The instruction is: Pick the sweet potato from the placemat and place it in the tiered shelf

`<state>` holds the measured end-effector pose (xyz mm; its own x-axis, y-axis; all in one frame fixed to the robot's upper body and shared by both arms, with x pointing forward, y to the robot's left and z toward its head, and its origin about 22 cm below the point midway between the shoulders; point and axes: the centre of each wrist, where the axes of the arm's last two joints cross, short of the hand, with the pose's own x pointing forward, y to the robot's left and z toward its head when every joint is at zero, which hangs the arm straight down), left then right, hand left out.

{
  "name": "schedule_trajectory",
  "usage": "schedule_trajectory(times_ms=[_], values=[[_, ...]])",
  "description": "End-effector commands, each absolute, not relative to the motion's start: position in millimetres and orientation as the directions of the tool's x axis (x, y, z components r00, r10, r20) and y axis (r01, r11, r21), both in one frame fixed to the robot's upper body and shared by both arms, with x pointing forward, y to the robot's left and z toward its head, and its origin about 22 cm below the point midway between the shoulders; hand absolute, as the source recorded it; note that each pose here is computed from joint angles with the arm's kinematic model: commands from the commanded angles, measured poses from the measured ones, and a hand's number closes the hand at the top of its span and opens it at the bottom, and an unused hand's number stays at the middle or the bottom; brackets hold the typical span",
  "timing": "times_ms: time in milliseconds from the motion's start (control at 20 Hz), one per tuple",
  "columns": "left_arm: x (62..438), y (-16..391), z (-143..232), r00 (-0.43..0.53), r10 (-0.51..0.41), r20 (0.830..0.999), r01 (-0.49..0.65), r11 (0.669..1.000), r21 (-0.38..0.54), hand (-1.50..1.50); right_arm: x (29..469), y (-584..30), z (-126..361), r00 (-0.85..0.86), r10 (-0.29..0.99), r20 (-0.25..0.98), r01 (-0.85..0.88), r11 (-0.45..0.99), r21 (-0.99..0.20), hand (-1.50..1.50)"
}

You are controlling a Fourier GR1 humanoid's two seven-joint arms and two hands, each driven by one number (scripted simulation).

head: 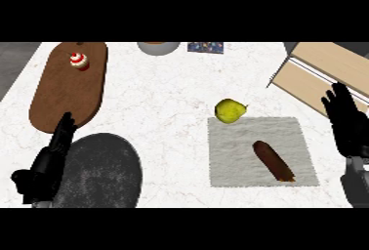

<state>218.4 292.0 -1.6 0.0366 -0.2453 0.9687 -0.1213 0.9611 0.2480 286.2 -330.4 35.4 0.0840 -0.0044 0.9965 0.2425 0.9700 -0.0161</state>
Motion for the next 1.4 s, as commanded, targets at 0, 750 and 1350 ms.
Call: schedule_trajectory(times_ms=[0, 750, 1350], values=[[223.3, 312.0, 11.1, 0.049, -0.238, 0.970, -0.151, 0.958, 0.242, 0.00, 287.7, -304.8, 44.5, -0.026, 0.126, 0.992, 0.110, 0.986, -0.123, 1.50], [217.8, 349.0, -6.6, 0.249, -0.163, 0.955, -0.138, 0.970, 0.202, 0.00, 198.5, -163.3, -23.2, -0.449, 0.749, 0.487, 0.260, 0.631, -0.731, -1.50], [216.1, 367.2, 8.5, 0.256, -0.187, 0.948, -0.174, 0.956, 0.235, 0.00, 168.5, -184.1, -22.4, -0.027, 1.000, 0.014, 0.277, 0.021, -0.961, -1.50]])
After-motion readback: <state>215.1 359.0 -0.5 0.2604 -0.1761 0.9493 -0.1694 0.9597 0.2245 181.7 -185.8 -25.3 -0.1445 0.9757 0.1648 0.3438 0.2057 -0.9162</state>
